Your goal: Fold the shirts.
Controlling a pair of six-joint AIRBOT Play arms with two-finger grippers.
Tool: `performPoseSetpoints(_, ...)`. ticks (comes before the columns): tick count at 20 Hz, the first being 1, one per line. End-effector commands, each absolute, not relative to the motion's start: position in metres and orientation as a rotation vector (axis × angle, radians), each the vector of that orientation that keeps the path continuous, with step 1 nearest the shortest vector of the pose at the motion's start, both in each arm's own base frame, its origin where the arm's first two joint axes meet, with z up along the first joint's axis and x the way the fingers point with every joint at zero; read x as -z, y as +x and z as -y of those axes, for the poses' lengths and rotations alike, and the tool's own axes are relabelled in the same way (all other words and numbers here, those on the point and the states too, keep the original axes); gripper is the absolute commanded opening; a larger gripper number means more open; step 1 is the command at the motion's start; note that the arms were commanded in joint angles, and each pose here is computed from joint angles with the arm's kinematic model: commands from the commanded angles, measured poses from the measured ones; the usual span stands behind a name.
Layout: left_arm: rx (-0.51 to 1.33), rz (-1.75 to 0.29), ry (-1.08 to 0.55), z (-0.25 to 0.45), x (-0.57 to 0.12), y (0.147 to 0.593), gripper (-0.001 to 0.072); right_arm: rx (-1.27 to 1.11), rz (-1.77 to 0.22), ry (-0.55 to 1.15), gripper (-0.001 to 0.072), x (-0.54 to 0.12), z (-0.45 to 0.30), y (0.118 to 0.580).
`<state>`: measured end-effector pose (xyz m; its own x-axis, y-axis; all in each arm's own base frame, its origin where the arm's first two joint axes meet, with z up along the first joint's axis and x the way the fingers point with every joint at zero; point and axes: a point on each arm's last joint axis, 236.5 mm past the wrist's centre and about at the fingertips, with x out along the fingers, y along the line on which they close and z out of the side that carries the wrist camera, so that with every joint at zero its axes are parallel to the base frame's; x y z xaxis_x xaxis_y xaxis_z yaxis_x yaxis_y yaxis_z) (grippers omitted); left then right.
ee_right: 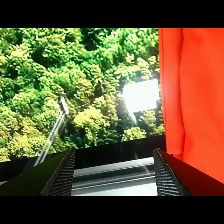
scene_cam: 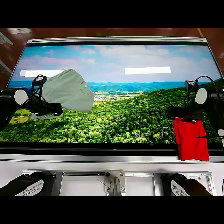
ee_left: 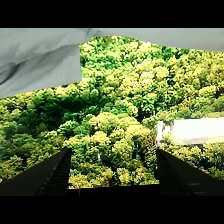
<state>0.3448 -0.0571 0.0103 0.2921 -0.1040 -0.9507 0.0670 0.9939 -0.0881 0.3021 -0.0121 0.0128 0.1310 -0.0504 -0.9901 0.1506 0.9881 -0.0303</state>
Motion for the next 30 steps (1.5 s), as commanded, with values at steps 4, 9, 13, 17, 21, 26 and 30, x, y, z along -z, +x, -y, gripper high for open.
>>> performPoseSetpoints(4, 0.114, -1.270, -0.034, 0.057, -0.010, 0.345, 0.0607, 0.147, -1.432, 0.084, 0.0593, -0.013, 0.012, 0.302)
performPoseSetpoints(9, 0.114, -1.270, -0.034, 0.057, -0.010, 0.345, 0.0607, 0.147, -1.432, 0.084, 0.0593, -0.013, 0.012, 0.302)
performPoseSetpoints(13, 0.113, -1.269, -0.033, 0.057, -0.010, 0.345, 0.0607, 0.147, -1.432, 0.085, 0.0593, -0.013, 0.012, 0.302)
performPoseSetpoints(17, 0.122, -1.267, -0.049, 0.060, -0.011, 0.345, 0.0608, 0.145, -1.356, 0.094, 0.0594, -0.016, 0.012, 0.320)
performPoseSetpoints(21, 0.129, -1.231, -0.064, 0.064, -0.014, 0.353, 0.0607, 0.150, -1.355, 0.082, 0.0593, -0.016, 0.015, 0.320)
performPoseSetpoints(26, 0.092, -1.155, -0.122, 0.066, -0.012, 0.377, 0.0610, 0.141, -1.313, 0.082, 0.0594, -0.018, 0.014, 0.330)
performPoseSetpoints(30, 0.040, -1.161, -0.050, 0.044, 0.006, 0.389, 0.0619, 0.138, -1.290, 0.085, 0.0593, -0.019, 0.013, 0.335)
